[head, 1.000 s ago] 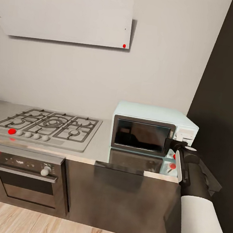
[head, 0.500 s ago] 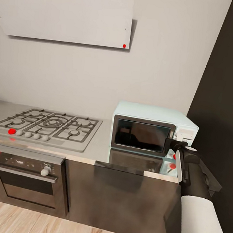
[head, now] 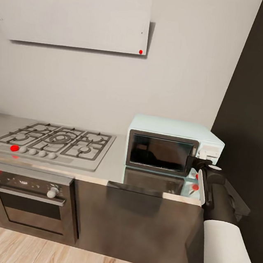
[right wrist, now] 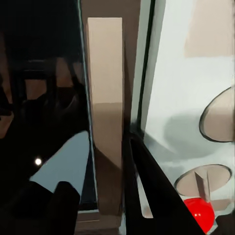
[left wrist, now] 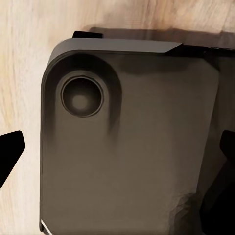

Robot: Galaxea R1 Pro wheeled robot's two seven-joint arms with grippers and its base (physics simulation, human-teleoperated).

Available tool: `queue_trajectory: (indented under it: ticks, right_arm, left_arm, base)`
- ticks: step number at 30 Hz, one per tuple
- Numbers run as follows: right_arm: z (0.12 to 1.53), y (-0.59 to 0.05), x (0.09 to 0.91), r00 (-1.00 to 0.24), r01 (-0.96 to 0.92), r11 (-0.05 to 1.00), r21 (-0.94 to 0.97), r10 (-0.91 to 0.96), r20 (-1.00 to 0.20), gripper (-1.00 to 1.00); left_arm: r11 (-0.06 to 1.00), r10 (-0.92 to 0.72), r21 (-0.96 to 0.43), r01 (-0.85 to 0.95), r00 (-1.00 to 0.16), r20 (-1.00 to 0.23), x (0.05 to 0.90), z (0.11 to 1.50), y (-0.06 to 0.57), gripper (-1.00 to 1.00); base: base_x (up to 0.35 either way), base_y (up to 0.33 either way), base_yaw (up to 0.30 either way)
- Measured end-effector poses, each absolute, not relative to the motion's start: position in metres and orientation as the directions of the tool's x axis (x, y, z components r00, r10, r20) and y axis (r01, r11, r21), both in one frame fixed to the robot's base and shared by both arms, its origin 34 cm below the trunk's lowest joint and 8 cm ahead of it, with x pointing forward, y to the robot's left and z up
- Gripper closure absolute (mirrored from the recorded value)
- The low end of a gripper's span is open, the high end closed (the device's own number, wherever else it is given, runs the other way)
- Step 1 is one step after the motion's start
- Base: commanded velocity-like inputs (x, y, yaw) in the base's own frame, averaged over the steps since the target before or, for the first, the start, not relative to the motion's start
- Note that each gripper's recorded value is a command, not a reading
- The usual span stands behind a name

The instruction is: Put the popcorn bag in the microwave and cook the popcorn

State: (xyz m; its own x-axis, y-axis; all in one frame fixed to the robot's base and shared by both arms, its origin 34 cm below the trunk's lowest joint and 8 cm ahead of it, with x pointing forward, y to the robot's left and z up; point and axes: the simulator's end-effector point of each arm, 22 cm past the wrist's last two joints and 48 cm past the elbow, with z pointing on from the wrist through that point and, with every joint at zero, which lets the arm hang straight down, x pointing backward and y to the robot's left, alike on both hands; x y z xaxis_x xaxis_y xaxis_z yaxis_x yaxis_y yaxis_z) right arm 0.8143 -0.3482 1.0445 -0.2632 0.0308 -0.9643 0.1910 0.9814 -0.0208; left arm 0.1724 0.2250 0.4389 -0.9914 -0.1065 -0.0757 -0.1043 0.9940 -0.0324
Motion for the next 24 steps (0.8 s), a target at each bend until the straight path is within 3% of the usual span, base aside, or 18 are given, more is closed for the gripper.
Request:
queue_trajectory:
  ticks: [9,11,24]
  right_arm:
    - [1.044,-0.372,0.809,-0.298,0.258,0.951,-0.17,-0.089,-0.95,1.0]
    - [1.044,-0.378,0.807,-0.264,0.26,0.965,-0.028,0.043,-0.963,1.0]
    - [1.044,-0.395,0.802,-0.267,0.345,0.937,-0.057,0.04,-0.963,1.0]
  left_arm:
    - [0.994,-0.105,-0.032,-0.103,-0.992,-0.075,0.172,0.439,0.225,-1.0]
    - [0.994,-0.105,-0.032,-0.103,-0.992,-0.076,0.172,0.439,0.226,-1.0]
    - [0.994,-0.105,-0.031,-0.103,-0.992,-0.076,0.172,0.439,0.226,-1.0]
  base:
    - [-0.21,0.186,0.0]
    - [-0.223,0.194,0.0]
    - [-0.194,0.163,0.0]
